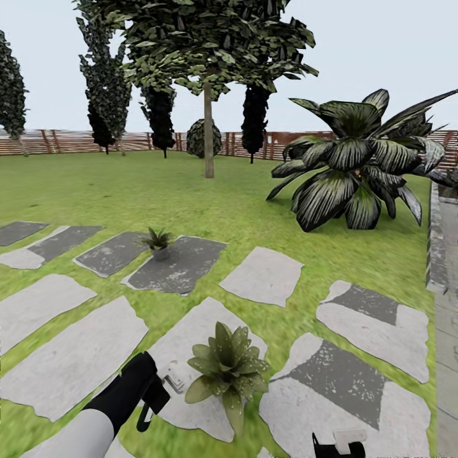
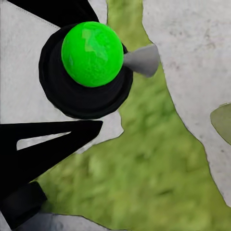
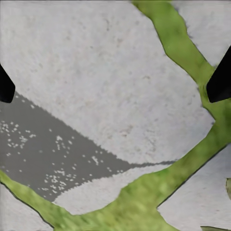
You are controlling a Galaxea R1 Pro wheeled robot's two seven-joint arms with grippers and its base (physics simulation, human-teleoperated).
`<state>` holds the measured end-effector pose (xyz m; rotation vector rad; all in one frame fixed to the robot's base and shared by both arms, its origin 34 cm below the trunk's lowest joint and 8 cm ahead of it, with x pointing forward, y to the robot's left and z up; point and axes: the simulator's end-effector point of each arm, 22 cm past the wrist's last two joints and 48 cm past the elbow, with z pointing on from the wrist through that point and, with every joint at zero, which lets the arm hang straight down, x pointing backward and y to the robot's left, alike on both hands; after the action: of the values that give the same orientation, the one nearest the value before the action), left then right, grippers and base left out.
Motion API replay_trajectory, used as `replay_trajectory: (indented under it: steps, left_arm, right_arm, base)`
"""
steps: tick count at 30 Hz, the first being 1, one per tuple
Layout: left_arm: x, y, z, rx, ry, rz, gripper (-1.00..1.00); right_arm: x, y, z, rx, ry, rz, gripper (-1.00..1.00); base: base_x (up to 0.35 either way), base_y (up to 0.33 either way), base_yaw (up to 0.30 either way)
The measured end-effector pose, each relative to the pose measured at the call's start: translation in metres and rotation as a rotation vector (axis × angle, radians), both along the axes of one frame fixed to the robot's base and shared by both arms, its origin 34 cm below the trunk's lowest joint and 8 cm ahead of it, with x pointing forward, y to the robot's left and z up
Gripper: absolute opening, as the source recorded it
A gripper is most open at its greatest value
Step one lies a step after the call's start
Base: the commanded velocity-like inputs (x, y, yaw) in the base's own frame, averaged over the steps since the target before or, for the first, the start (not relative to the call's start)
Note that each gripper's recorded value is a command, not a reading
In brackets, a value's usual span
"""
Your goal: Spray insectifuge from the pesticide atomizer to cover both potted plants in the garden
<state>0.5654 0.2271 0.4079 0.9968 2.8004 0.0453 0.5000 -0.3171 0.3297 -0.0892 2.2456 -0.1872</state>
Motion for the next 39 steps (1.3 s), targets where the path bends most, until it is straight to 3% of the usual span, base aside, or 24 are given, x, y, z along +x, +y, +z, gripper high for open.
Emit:
replay_trajectory:
  steps: [11,16,26,34,39]
  left_arm:
    - [0.007,0.004,0.006,0.0,-0.009,0.005,-1.0]
    - [0.017,-0.005,0.021,-0.066,0.019,-0.007,-1.0]
    - [0.014,-0.011,0.019,-0.066,0.022,-0.025,-1.0]
    - [0.018,-0.008,0.023,-0.058,0.016,-0.024,-1.0]
    - [0.015,-0.011,0.021,-0.057,0.025,-0.03,-1.0]
  right_arm:
    - [0.001,-0.001,0.001,-0.001,-0.003,-0.003,1.0]
    - [0.001,-0.001,0.001,-0.001,-0.002,-0.002,1.0]
    - [0.0,-0.001,0.0,-0.001,-0.001,-0.003,1.0]
    - [0.0,-0.001,0.0,-0.001,0.0,-0.003,1.0]
    - [0.0,-0.001,0.0,-0.001,-0.001,-0.003,1.0]
  base:
    - [-0.025,0.099,-0.131]
    - [0.0,0.0,-0.034]
    - [-0.046,0.024,-0.177]
    - [-0.184,0.242,-0.264]
    - [0.099,0.302,-0.261]
